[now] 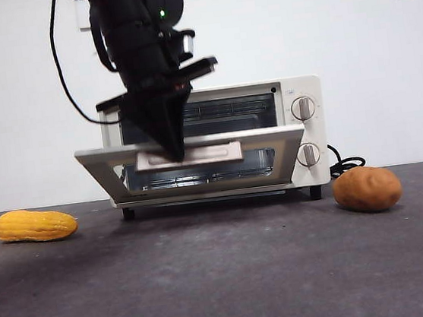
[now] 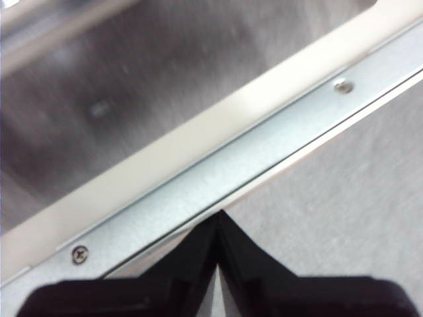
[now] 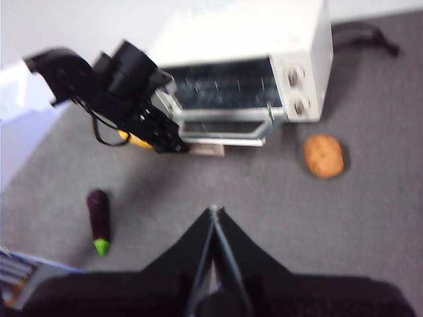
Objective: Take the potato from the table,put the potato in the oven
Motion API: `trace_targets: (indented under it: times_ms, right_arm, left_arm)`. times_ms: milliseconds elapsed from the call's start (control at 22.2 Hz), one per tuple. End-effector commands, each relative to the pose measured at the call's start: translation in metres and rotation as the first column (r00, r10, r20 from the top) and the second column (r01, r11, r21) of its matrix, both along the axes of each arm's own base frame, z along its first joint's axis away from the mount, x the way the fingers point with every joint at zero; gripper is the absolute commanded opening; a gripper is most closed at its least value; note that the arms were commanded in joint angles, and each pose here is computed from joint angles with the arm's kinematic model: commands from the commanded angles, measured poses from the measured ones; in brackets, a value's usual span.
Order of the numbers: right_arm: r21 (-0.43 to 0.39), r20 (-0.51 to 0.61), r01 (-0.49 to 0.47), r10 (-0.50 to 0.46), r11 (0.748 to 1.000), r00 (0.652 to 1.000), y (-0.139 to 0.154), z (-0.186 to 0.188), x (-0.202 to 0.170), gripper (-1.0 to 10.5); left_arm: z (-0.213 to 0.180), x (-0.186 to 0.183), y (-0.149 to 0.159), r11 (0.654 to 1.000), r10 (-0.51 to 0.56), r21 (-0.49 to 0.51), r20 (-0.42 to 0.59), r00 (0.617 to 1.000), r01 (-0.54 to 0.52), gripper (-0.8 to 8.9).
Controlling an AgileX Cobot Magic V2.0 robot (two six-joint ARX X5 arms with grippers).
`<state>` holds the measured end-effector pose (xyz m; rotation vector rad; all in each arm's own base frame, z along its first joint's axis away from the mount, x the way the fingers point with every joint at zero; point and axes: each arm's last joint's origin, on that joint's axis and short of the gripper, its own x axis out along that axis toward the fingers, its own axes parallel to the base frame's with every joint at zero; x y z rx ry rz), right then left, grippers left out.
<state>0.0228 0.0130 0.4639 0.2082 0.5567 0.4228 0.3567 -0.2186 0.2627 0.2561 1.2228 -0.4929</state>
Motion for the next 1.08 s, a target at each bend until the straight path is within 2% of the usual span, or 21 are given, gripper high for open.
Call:
trace_targets:
  times_ms: [45, 316, 632, 767, 903, 948, 1083]
  right_arm:
    - [-0.042, -0.036, -0.011, 0.009, 0.999, 0.999, 0.001, -0.009, 0.003, -0.1]
    - [-0.056, -0.043, -0.005, 0.002, 0.998, 0.999, 0.001, -0.011, 0.005, -0.1]
    - [-0.088, -0.029, 0.013, -0.016, 0.996, 0.999, 0.001, -0.012, 0.006, -0.1]
    - [-0.162, -0.031, 0.059, -0.065, 0.985, 0.997, 0.002, -0.016, 0.013, 0.0]
    - [-0.243, -0.090, 0.036, -0.060, 0.969, 0.994, 0.010, -0.024, 0.037, 0.0]
    - [-0.271, -0.120, 0.017, -0.051, 0.962, 0.991, 0.015, -0.026, 0.050, 0.1]
    - [-0.372, -0.229, -0.077, -0.011, 0.925, 0.973, 0.033, -0.038, 0.094, 1.5]
  left_arm:
    - [-0.024, 0.006, 0.001, 0.999, 0.018, 0.043, -0.009, 1.000, -0.017, -0.06]
    - [-0.047, 0.001, 0.004, 0.998, 0.027, 0.064, -0.048, 0.998, -0.024, -0.06]
    - [-0.050, -0.002, 0.003, 0.997, 0.021, 0.075, -0.071, 0.997, -0.016, -0.06]
    - [-0.048, -0.012, 0.002, 0.995, -0.005, 0.099, -0.130, 0.991, 0.018, -0.06]
    - [-0.029, -0.025, -0.001, 0.998, -0.060, 0.011, -0.161, 0.985, 0.062, -0.06]
    - [-0.017, -0.031, -0.002, 0.997, -0.080, -0.031, -0.150, 0.985, 0.076, -0.06]
    - [0.029, -0.055, 0.001, 0.988, -0.118, -0.102, -0.051, 0.992, 0.112, -0.06]
